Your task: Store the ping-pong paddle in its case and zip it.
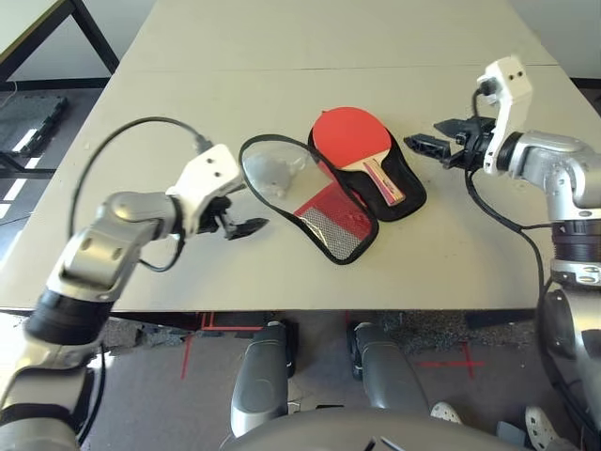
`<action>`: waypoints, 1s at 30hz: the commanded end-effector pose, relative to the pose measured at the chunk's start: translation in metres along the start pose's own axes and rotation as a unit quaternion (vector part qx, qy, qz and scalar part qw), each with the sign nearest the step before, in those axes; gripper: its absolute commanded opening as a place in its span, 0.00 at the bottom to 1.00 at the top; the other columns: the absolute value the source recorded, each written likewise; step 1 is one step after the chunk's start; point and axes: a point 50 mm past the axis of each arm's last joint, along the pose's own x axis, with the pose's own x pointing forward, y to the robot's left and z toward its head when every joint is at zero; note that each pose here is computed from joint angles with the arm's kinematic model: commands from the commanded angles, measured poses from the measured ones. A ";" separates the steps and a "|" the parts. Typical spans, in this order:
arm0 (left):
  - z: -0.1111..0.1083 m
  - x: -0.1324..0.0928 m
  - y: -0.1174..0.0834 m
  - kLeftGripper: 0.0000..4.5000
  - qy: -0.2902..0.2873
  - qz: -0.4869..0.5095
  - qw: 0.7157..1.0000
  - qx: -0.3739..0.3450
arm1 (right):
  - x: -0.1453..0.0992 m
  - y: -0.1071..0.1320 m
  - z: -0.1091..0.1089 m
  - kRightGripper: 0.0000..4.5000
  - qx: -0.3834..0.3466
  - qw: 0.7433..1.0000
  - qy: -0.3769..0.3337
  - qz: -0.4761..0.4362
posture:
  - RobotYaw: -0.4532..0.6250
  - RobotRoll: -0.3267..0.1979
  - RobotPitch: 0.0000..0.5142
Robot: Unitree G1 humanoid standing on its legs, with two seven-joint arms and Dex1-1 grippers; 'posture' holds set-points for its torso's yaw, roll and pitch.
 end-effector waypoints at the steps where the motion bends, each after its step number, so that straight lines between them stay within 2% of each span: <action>1: 0.018 0.022 -0.004 1.00 -0.020 -0.018 1.000 0.016 | -0.005 -0.013 0.002 0.99 0.006 0.999 -0.027 -0.022 | 0.49 0.62 0.36; 5: 0.040 0.068 -0.002 1.00 -0.035 -0.013 0.998 0.045 | -0.012 -0.027 -0.001 0.99 0.031 0.998 -0.040 -0.048 | 0.48 0.62 0.36; 7: 0.044 0.095 -0.006 1.00 -0.053 -0.014 0.998 0.015 | -0.017 -0.033 0.000 0.99 0.042 0.996 -0.049 -0.056 | 0.46 0.62 0.35; 10: 0.028 0.132 -0.010 1.00 -0.040 0.020 0.999 -0.014 | -0.025 -0.042 0.002 0.99 0.061 0.993 -0.064 -0.072 | 0.43 0.62 0.34; 12: 0.016 0.145 -0.017 1.00 -0.024 0.028 0.999 0.010 | -0.030 -0.045 0.003 0.99 0.074 0.993 -0.064 -0.073 | 0.42 0.62 0.33; 14: 0.018 0.143 -0.020 1.00 -0.041 0.019 0.999 0.003 | -0.035 -0.044 0.002 0.99 0.085 0.993 -0.055 -0.061 | 0.42 0.62 0.34; 17: 0.028 0.124 -0.010 1.00 -0.085 0.021 0.996 -0.032 | -0.038 -0.040 -0.007 0.99 0.098 0.994 -0.026 -0.037 | 0.42 0.62 0.33; 24: 0.031 0.078 0.008 1.00 -0.089 0.040 0.995 -0.001 | -0.029 -0.028 -0.034 0.99 0.133 0.990 0.048 0.000 | 0.45 0.62 0.32; 30: 0.038 0.044 0.009 1.00 -0.089 0.038 0.995 0.021 | -0.012 -0.019 -0.050 0.99 0.151 0.986 0.075 0.017 | 0.46 0.62 0.33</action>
